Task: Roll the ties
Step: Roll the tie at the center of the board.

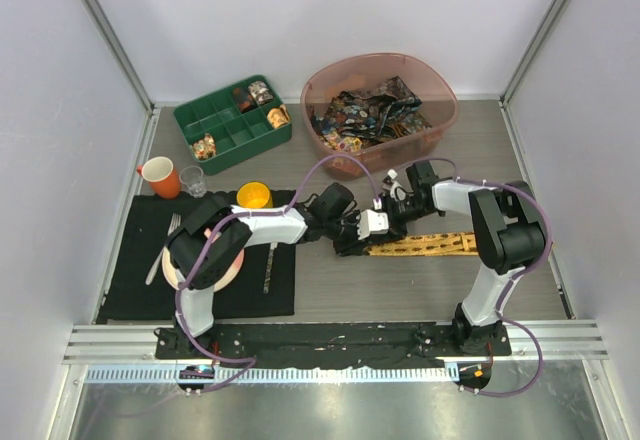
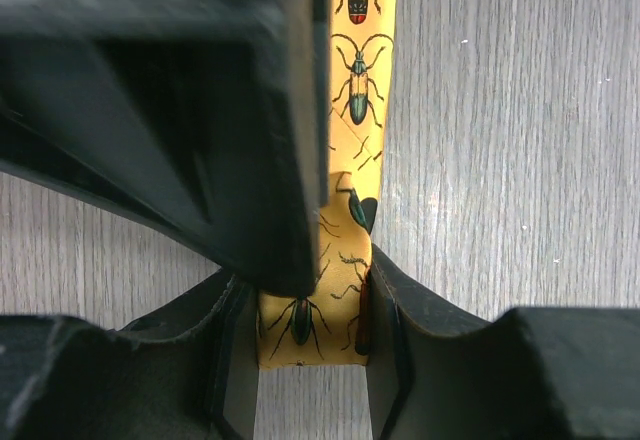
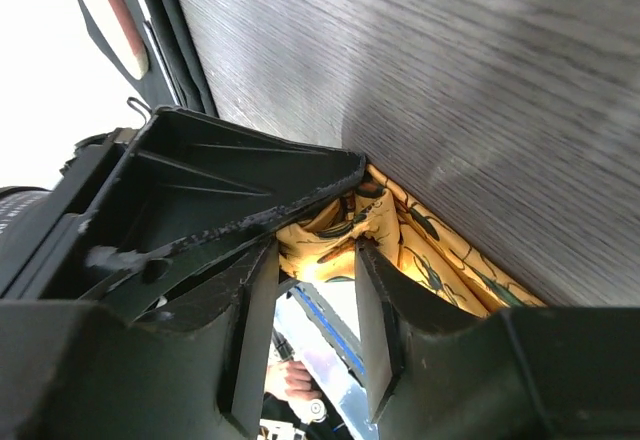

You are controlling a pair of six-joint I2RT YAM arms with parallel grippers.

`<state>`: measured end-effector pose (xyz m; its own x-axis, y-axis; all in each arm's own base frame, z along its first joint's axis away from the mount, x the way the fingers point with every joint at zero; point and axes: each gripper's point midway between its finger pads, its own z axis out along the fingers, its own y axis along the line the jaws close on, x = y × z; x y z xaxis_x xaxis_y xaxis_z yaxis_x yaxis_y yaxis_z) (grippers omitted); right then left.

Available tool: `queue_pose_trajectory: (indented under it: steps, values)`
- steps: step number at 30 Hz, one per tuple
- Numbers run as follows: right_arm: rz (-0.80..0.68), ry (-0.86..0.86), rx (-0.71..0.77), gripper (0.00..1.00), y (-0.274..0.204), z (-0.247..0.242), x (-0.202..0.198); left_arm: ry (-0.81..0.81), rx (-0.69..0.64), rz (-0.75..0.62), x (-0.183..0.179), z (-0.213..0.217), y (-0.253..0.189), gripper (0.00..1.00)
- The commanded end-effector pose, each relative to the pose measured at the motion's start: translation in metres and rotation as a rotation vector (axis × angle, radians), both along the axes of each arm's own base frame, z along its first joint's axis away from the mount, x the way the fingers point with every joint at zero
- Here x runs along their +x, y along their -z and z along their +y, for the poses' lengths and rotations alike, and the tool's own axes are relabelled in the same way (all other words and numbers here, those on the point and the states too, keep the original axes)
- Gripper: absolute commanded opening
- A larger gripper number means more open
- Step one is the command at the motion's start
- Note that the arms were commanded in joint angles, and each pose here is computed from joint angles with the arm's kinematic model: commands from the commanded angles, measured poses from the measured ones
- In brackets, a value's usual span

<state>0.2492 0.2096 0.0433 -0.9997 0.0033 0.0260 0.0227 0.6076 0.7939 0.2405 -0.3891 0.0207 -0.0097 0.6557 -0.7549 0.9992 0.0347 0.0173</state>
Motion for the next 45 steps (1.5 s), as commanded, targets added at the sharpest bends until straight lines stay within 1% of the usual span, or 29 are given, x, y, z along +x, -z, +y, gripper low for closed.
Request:
queue_pose_trajectory:
  steps: [1, 5, 6, 8, 9, 11, 12, 14, 15, 18, 22, 23, 24, 27, 30, 34, 36, 37, 38, 40, 41, 44, 45]
  values:
    - [-0.031, 0.005, 0.033, 0.41, -0.001, 0.008, 0.003, -0.033, 0.198, 0.082, -0.015, 0.036, 0.051, 0.22]
    - [-0.062, 0.038, 0.037, 0.38, -0.003, 0.007, 0.003, -0.034, 0.195, 0.09, -0.017, 0.035, 0.052, 0.21]
    - [-0.056, 0.042, 0.032, 0.33, 0.0, 0.007, 0.002, -0.032, 0.196, 0.091, -0.017, 0.035, 0.053, 0.21]
    - [-0.038, 0.036, 0.014, 0.26, 0.009, 0.005, -0.001, -0.029, 0.196, 0.088, -0.018, 0.036, 0.053, 0.22]
    - [-0.038, 0.037, -0.006, 0.13, 0.013, 0.003, -0.001, -0.033, 0.199, 0.089, -0.018, 0.036, 0.053, 0.24]
    - [-0.018, 0.03, -0.042, 0.01, 0.024, -0.003, -0.005, -0.034, 0.198, 0.09, -0.018, 0.037, 0.053, 0.29]
    - [-0.012, 0.032, -0.068, 0.01, 0.029, -0.007, -0.005, -0.031, 0.194, 0.088, -0.018, 0.036, 0.052, 0.37]
    - [0.002, 0.027, -0.104, 0.01, 0.036, -0.014, -0.009, -0.046, 0.185, 0.094, -0.017, 0.034, 0.051, 0.5]
    - [0.003, 0.042, -0.138, 0.01, 0.041, -0.022, -0.007, -0.05, 0.174, 0.091, -0.015, 0.033, 0.049, 0.57]
    - [0.011, 0.028, -0.185, 0.01, 0.047, -0.034, -0.011, -0.057, 0.128, 0.097, -0.013, 0.028, 0.046, 0.66]
    - [0.014, 0.034, -0.277, 0.01, 0.055, -0.052, -0.013, -0.073, 0.058, 0.094, -0.008, 0.016, 0.038, 0.7]
    - [0.011, 0.037, -0.287, 0.01, 0.056, -0.055, -0.013, -0.077, 0.041, 0.103, -0.01, 0.016, 0.038, 0.71]
    - [0.01, 0.039, -0.297, 0.0, 0.057, -0.057, -0.012, -0.076, -0.001, 0.082, -0.005, 0.01, 0.033, 0.72]
    - [0.011, 0.037, -0.323, 0.01, 0.059, -0.062, -0.013, -0.08, -0.073, 0.06, -0.002, 0.0, 0.023, 0.72]
    - [0.007, 0.033, -0.332, 0.01, 0.06, -0.063, -0.012, -0.082, -0.136, 0.05, 0.004, -0.012, 0.015, 0.72]
    - [-0.002, 0.026, -0.337, 0.01, 0.061, -0.064, -0.01, -0.063, -0.203, 0.079, 0.004, -0.029, 0.006, 0.72]
    - [0.0, 0.023, -0.341, 0.01, 0.063, -0.065, -0.01, -0.054, -0.208, 0.096, 0.001, -0.033, 0.009, 0.71]
    - [-0.008, 0.02, -0.337, 0.01, 0.063, -0.064, -0.009, -0.052, -0.204, 0.093, 0.0, -0.035, 0.011, 0.68]
    - [-0.008, 0.021, -0.335, 0.01, 0.063, -0.063, -0.008, -0.049, -0.194, 0.092, -0.001, -0.034, 0.013, 0.61]
    - [-0.026, 0.023, -0.32, 0.01, 0.06, -0.06, -0.002, -0.05, -0.16, 0.096, -0.004, -0.028, 0.021, 0.54]
    - [-0.041, 0.024, -0.313, 0.01, 0.058, -0.058, 0.003, -0.041, -0.131, 0.086, -0.006, -0.022, 0.026, 0.46]
    - [-0.061, 0.012, -0.273, 0.01, 0.051, -0.05, 0.011, -0.063, -0.067, 0.03, -0.003, -0.004, 0.033, 0.33]
    - [-0.069, 0.007, -0.261, 0.01, 0.048, -0.047, 0.012, -0.047, -0.02, 0.026, -0.008, 0.007, 0.041, 0.31]
